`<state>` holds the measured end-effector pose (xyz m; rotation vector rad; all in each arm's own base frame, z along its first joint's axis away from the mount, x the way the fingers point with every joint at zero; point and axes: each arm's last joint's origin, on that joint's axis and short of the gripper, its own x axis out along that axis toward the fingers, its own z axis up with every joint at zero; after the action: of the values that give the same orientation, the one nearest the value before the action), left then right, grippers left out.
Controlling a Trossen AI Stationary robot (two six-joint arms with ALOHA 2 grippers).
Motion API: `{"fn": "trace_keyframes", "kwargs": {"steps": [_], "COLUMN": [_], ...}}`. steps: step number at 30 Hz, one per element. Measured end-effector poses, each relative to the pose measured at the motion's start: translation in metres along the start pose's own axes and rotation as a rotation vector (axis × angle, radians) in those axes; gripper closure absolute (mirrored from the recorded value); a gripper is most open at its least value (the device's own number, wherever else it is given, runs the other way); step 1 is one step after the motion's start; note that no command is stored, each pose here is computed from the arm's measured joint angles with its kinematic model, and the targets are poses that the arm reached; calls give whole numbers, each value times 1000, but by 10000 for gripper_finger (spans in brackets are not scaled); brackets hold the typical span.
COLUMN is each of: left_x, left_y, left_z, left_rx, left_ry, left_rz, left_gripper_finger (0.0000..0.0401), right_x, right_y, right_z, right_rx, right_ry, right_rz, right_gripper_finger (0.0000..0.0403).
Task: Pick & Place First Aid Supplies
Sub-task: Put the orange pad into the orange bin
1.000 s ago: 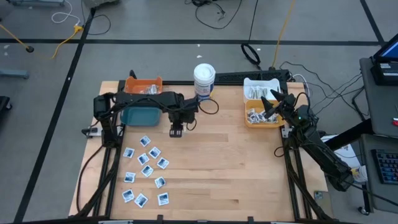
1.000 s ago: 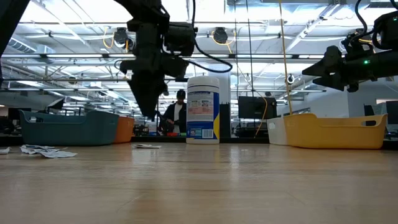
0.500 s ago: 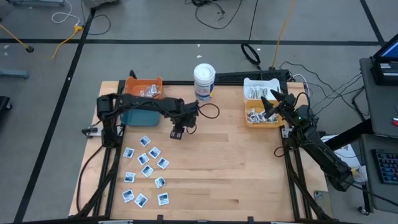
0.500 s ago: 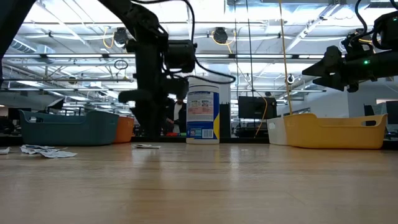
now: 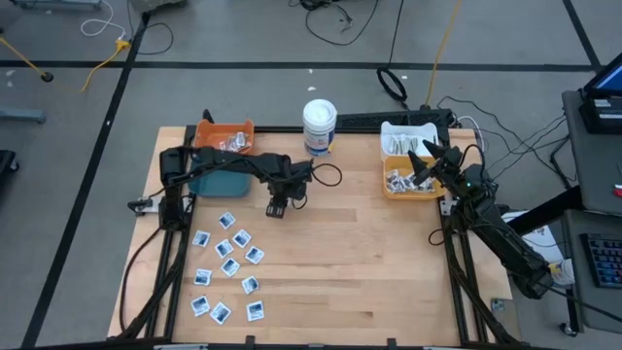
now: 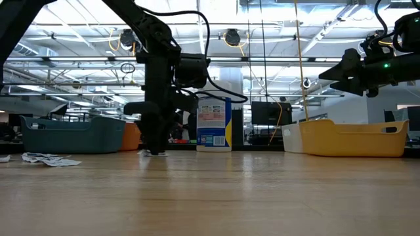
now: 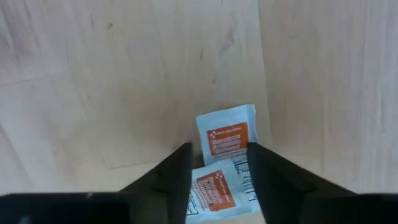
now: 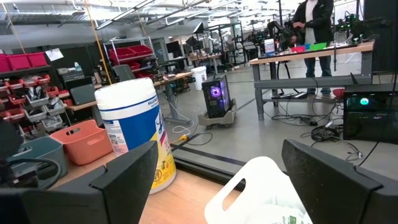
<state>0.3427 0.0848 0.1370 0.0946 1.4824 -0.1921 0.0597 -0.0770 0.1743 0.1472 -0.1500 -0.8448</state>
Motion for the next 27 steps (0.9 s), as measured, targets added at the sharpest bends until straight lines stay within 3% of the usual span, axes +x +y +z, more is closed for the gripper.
{"fn": "trace_keyframes", "kwargs": {"steps": [8, 27], "left_x": [0, -65], "left_y": [0, 3], "left_z": [1, -10], "left_rx": [-34, -237], "left_ry": [-17, -257], "left_rz": [-22, -143], "left_gripper_finger": [387, 392], "right_x": [0, 0], "right_y": [0, 0], "right_z": [0, 0], "right_rx": [0, 0], "right_ry": [0, 0], "right_rz": [0, 0], "right_gripper_finger": [66, 66]}}
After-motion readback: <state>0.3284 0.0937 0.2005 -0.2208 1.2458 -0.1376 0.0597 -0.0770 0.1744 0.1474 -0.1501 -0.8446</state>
